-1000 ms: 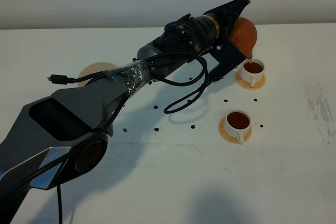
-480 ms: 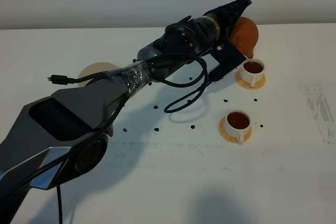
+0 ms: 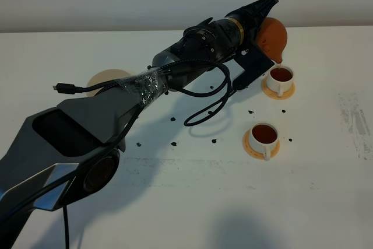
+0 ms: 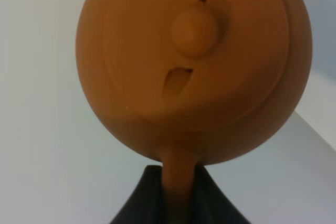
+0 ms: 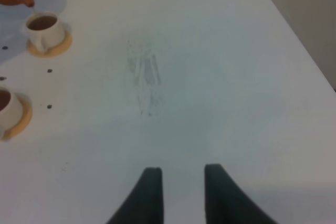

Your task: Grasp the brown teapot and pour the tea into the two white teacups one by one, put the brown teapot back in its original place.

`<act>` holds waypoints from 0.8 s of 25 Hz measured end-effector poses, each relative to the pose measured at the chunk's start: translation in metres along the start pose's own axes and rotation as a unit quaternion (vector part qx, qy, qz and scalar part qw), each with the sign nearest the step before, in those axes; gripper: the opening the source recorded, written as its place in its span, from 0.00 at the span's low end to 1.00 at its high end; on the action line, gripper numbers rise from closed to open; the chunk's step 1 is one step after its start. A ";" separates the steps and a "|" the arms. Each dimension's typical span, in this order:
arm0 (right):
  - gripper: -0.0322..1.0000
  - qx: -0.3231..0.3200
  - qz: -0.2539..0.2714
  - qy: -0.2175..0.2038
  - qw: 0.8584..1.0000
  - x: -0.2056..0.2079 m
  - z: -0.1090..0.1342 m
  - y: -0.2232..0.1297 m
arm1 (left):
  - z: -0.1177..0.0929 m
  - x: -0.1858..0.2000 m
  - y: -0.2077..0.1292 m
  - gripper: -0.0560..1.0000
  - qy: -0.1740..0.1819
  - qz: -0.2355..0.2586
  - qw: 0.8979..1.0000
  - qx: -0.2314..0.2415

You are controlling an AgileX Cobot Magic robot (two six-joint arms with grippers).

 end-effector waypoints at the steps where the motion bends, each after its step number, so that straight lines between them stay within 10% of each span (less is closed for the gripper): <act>1: 0.25 0.000 0.000 0.000 1.000 0.000 0.000 0.000 | 0.000 0.000 0.000 0.14 0.000 0.000 1.000 0.000; 20: 0.25 0.000 0.000 0.000 1.000 0.000 0.000 0.000 | -0.007 0.007 -0.005 0.14 -0.043 0.007 0.988 0.149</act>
Point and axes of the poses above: a point on each arm's last joint axis where the gripper is mounted, x pointing back along that axis away from the gripper, z along the wrist's bending axis when the last joint is at zero, y = z × x, the point moved 7 cm from there along -x, pointing out along that axis toward the gripper, and after that the axes turned 9 degrees about x, right-handed, at the moved point
